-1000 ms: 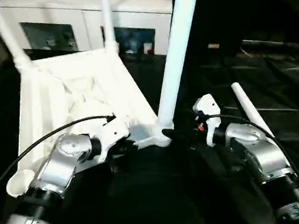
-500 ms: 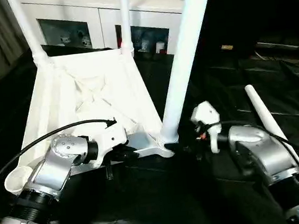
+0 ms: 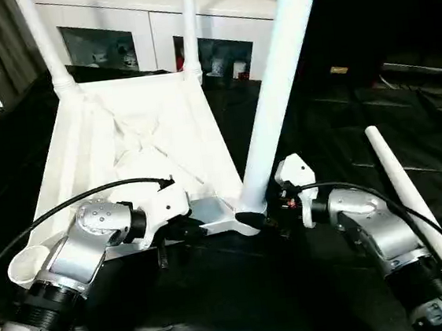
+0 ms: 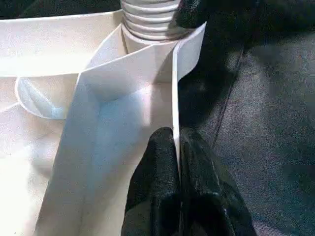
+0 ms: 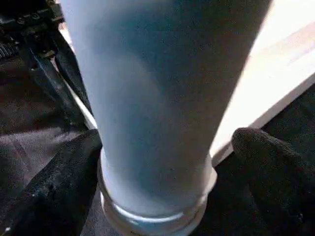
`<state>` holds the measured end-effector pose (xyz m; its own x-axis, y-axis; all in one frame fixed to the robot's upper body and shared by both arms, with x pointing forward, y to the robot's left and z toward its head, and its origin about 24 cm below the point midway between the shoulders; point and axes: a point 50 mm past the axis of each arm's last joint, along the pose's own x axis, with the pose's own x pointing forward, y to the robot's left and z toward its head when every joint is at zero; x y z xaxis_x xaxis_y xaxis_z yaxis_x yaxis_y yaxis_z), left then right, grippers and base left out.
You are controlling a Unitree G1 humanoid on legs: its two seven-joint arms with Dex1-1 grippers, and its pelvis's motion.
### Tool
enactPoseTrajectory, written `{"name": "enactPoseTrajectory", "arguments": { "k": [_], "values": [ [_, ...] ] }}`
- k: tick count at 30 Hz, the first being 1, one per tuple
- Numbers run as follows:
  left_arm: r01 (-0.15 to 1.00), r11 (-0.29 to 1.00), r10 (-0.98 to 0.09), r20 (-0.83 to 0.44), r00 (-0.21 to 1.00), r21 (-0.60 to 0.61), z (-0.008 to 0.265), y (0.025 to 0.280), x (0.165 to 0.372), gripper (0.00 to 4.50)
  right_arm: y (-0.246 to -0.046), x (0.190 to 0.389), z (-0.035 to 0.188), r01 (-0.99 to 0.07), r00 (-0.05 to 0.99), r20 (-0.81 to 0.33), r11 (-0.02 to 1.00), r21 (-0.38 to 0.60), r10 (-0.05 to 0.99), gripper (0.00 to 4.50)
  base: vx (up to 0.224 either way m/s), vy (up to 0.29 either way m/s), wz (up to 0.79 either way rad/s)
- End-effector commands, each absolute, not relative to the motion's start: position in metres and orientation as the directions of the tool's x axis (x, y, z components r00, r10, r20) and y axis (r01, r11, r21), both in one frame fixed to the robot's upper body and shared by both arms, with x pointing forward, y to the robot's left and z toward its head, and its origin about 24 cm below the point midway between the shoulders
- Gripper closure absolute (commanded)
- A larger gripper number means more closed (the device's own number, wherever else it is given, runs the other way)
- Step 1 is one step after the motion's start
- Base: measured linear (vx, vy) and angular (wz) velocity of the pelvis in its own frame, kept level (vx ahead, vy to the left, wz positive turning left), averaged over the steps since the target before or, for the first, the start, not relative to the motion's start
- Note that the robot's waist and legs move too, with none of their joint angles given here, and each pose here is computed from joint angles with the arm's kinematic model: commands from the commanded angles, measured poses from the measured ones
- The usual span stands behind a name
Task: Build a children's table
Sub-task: Rotate leg to tighten
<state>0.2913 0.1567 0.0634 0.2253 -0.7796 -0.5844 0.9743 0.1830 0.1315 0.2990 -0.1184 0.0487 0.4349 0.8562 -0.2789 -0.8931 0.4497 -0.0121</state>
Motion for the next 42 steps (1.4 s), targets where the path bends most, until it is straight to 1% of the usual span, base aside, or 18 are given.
{"name": "enactPoseTrajectory", "arguments": {
  "k": [1,3,10,12,15,17,18,19,21,25,28,32,33,34,38,40,41,42],
  "values": [
    [0.976,0.110,-0.828,-0.526,0.194,0.188,0.076,0.140,0.292,4.50,-0.119,0.302,0.051,-0.897,0.432,-0.291,0.439,-0.046,0.854,0.54,0.000,0.000,0.00],
    [0.976,0.110,-0.826,-0.528,0.195,0.188,0.075,0.140,0.292,4.50,-0.118,0.302,0.050,-0.897,0.432,-0.290,0.438,-0.048,0.854,0.79,0.000,0.000,0.00],
    [0.976,0.112,-0.825,-0.530,0.195,0.186,0.074,0.140,0.292,4.50,-0.118,0.303,0.049,-0.899,0.430,-0.288,0.435,-0.049,0.856,1.33,0.000,0.000,0.00],
    [0.976,0.115,-0.824,-0.531,0.198,0.186,0.074,0.140,0.292,4.50,-0.118,0.303,0.048,-0.896,0.435,-0.283,0.441,-0.043,0.855,1.62,0.000,0.000,0.00],
    [0.972,0.148,-0.817,-0.531,0.224,0.181,0.072,0.141,0.294,4.50,-0.119,0.306,0.044,-0.867,0.482,-0.264,0.499,-0.006,0.835,1.71,0.000,0.000,0.00],
    [0.959,0.224,-0.799,-0.530,0.284,0.176,0.066,0.140,0.300,4.50,-0.119,0.310,0.037,-0.804,0.565,-0.253,0.593,0.042,0.785,1.73,0.000,0.000,0.00],
    [0.943,0.285,-0.772,-0.543,0.332,0.171,0.060,0.140,0.305,4.50,-0.119,0.313,0.028,-0.731,0.643,-0.270,0.679,0.065,0.717,1.73,0.000,0.000,0.00],
    [0.935,0.311,-0.763,-0.543,0.352,0.168,0.057,0.138,0.307,4.50,-0.118,0.314,0.023,-0.690,0.677,-0.282,0.719,0.077,0.680,1.73,0.000,0.000,0.00],
    [0.901,0.406,-0.736,-0.531,0.420,0.150,0.049,0.129,0.314,4.50,-0.114,0.317,0.008,-0.538,0.777,-0.336,0.839,0.083,0.532,1.74,0.000,0.000,0.00],
    [0.859,0.485,-0.680,-0.546,0.489,0.166,0.043,0.114,0.322,4.50,-0.103,0.319,-0.001,-0.398,0.834,-0.385,0.914,0.078,0.396,1.75,0.000,0.000,0.00],
    [0.840,0.514,-0.659,-0.548,0.516,0.173,0.041,0.103,0.325,4.50,-0.092,0.323,-0.001,-0.360,0.852,-0.386,0.931,0.057,0.353,1.75,0.000,0.000,0.00],
    [0.855,0.480,-0.666,-0.555,0.499,0.194,0.040,0.094,0.325,4.50,-0.080,0.327,0.004,-0.380,0.857,-0.353,0.923,0.060,0.376,1.75,0.000,0.000,0.00],
    [0.863,0.466,-0.665,-0.565,0.488,0.197,0.039,0.094,0.324,4.50,-0.075,0.327,0.007,-0.400,0.853,-0.320,0.910,0.110,0.413,1.19,0.000,0.000,0.00],
    [0.866,0.462,-0.666,-0.569,0.482,0.192,0.038,0.098,0.323,4.50,-0.074,0.328,0.012,-0.430,0.847,-0.284,0.894,0.128,0.449,1.19,0.000,0.000,0.00],
    [0.873,0.451,-0.670,-0.575,0.470,0.187,0.037,0.105,0.320,4.50,-0.074,0.329,0.019,-0.484,0.830,-0.235,0.862,0.149,0.506,0.85,0.000,0.000,0.00],
    [0.886,0.425,-0.687,-0.571,0.449,0.185,0.037,0.111,0.317,4.50,-0.078,0.328,0.025,-0.550,0.797,-0.213,0.825,0.130,0.565,0.57,0.000,0.000,0.00],
    [0.886,0.425,-0.687,-0.571,0.449,0.185,0.037,0.111,0.317,4.50,-0.078,0.328,0.025,-0.550,0.797,-0.213,0.825,0.130,0.565,0.57,0.000,0.000,0.00],
    [0.894,0.412,-0.695,-0.573,0.434,0.176,0.037,0.114,0.314,4.50,-0.083,0.326,0.027,-0.598,0.767,-0.207,0.794,0.113,0.607,0.57,0.000,0.000,0.00]
  ]
}}
